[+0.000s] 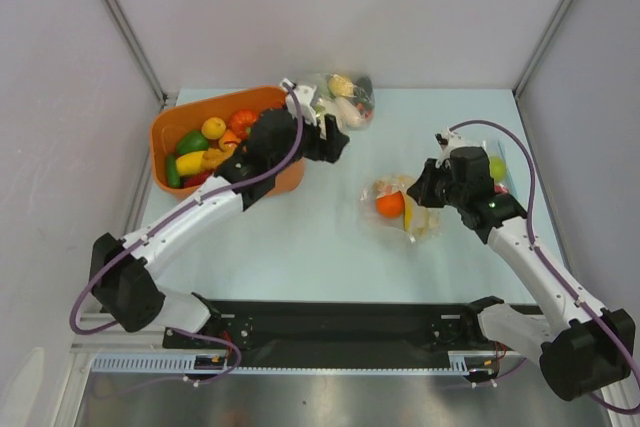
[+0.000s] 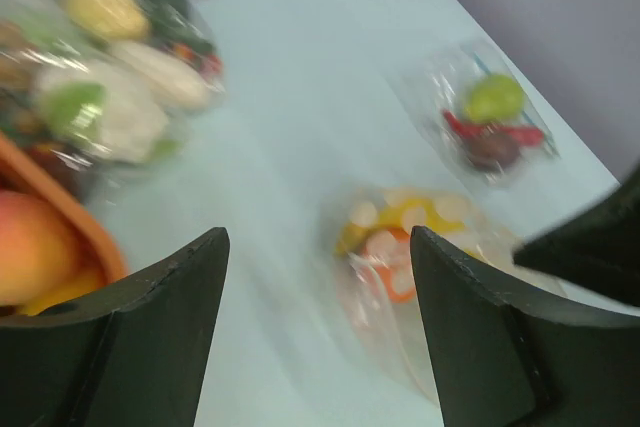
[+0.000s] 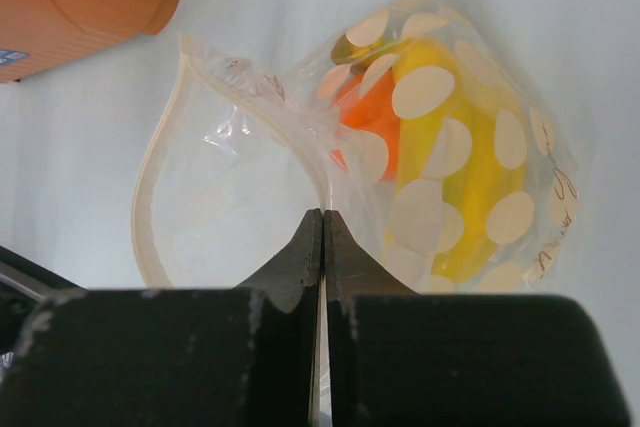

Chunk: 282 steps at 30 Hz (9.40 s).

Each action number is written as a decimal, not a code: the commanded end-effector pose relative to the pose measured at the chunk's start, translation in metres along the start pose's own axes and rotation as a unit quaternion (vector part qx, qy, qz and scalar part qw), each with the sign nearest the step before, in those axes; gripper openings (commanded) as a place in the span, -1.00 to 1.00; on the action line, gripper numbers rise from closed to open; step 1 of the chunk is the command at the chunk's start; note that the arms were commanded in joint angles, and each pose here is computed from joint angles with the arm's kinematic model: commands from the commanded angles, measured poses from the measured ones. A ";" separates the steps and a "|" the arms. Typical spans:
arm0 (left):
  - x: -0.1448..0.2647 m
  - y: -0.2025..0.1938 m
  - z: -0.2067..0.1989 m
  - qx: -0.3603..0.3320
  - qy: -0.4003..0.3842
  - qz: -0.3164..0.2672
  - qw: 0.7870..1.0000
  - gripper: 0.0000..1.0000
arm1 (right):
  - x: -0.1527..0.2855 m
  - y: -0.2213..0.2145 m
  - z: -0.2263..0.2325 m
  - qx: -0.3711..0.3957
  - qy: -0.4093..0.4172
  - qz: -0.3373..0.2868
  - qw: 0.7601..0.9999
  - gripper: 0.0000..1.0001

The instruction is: Open the zip-top bag and remove the fake food

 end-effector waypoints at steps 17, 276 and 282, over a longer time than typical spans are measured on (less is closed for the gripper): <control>-0.006 -0.126 -0.092 0.104 -0.139 0.137 0.975 0.57 | 0.001 0.035 0.056 0.027 0.062 -0.053 0.996 -1.00; -0.026 -0.057 -0.114 0.155 -0.327 0.016 0.932 -0.99 | -0.020 -0.072 -0.017 -0.016 -0.027 0.034 0.999 -1.00; -0.032 -0.061 -0.114 0.161 -0.328 0.024 0.930 -1.00 | -0.014 -0.070 -0.014 -0.015 -0.021 0.029 0.999 -1.00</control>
Point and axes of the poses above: each gripper's point midway between its finger pads, its own x axis back along the fingers, its own z axis along the line the jaws close on, y = z × x, the point moved 3 cm from there along x, back along the fingers, and after that the axes turned 14 degrees about -x, right-handed, at the moved point
